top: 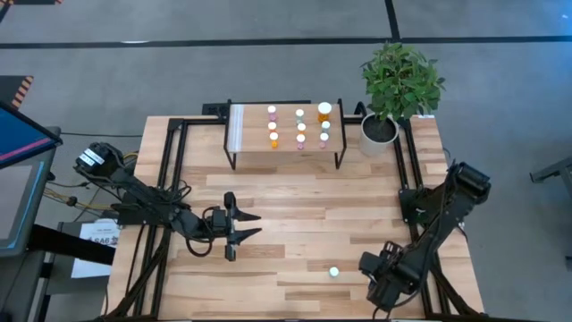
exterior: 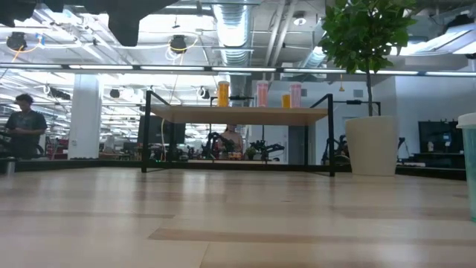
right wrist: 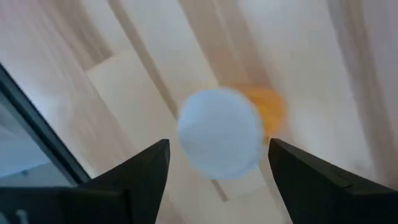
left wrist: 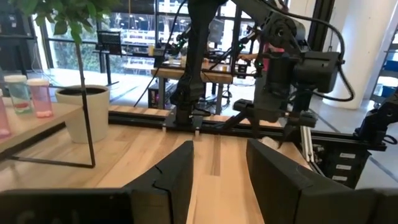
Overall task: Pick and place medicine bottles onto shelf by color
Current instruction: Put the large orange pill bottle on the shelf
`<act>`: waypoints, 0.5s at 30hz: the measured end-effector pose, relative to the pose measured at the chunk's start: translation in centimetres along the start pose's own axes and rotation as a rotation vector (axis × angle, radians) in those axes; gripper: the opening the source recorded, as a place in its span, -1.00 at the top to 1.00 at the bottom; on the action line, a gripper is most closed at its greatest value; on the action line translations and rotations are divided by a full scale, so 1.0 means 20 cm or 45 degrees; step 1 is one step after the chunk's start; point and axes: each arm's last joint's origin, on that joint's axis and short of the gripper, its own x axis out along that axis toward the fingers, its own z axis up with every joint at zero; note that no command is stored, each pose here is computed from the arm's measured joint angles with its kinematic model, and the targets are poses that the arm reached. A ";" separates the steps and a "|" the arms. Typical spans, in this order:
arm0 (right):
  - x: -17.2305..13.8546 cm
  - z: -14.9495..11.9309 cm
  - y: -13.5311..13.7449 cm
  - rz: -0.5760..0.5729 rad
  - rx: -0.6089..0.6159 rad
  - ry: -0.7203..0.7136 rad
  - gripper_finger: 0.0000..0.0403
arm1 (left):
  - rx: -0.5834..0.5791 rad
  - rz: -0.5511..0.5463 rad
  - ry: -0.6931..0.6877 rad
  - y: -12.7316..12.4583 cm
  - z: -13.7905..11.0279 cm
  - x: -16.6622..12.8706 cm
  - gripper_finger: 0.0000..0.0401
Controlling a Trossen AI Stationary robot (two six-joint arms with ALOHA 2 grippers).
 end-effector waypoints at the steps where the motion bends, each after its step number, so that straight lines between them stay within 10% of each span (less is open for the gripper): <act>1: 0.00 0.00 0.00 0.003 0.004 -0.002 -0.47 | -0.004 0.000 0.005 0.00 0.00 0.00 0.32; 15: 0.02 0.05 -0.01 -0.013 -0.210 -0.025 -0.47 | -0.007 0.001 0.007 0.00 0.00 0.00 0.32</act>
